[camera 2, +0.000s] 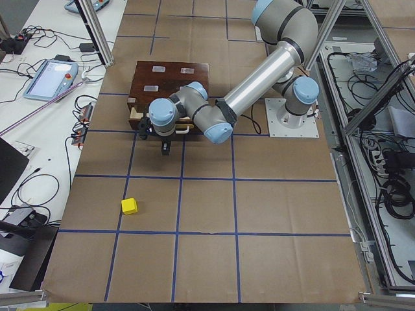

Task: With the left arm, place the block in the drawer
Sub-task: 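Pull the drawer open outward with the left gripper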

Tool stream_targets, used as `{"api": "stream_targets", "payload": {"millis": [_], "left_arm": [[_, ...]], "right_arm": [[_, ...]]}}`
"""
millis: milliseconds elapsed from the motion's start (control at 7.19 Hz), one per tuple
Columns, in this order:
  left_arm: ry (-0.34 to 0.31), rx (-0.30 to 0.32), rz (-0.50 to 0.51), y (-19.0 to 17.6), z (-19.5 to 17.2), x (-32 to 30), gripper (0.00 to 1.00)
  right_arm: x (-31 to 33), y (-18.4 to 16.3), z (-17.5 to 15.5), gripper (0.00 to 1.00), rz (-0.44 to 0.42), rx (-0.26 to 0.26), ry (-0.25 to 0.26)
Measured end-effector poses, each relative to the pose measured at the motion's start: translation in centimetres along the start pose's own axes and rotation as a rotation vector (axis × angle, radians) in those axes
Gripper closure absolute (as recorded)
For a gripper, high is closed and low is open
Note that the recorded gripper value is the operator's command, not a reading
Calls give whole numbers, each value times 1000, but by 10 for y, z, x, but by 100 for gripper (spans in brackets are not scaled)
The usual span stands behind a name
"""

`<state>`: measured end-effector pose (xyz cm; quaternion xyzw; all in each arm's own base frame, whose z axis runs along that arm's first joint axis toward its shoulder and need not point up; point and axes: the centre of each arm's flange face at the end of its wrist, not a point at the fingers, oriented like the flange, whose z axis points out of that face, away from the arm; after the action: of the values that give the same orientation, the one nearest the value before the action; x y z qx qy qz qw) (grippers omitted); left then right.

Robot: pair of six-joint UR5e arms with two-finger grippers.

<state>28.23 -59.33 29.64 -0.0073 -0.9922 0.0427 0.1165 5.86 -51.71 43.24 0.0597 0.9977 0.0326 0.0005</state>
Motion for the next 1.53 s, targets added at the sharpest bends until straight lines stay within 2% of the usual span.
{"api": "stream_targets", "payload": {"millis": [695,1529], "left_arm": [[-86,-17,-21,8,0,-29,2],[-141,-14,-29,15,-13,-41,1]], "right_arm": [[0,0,0,0,0,0,0],[0,0,0,0,0,1,0]]}}
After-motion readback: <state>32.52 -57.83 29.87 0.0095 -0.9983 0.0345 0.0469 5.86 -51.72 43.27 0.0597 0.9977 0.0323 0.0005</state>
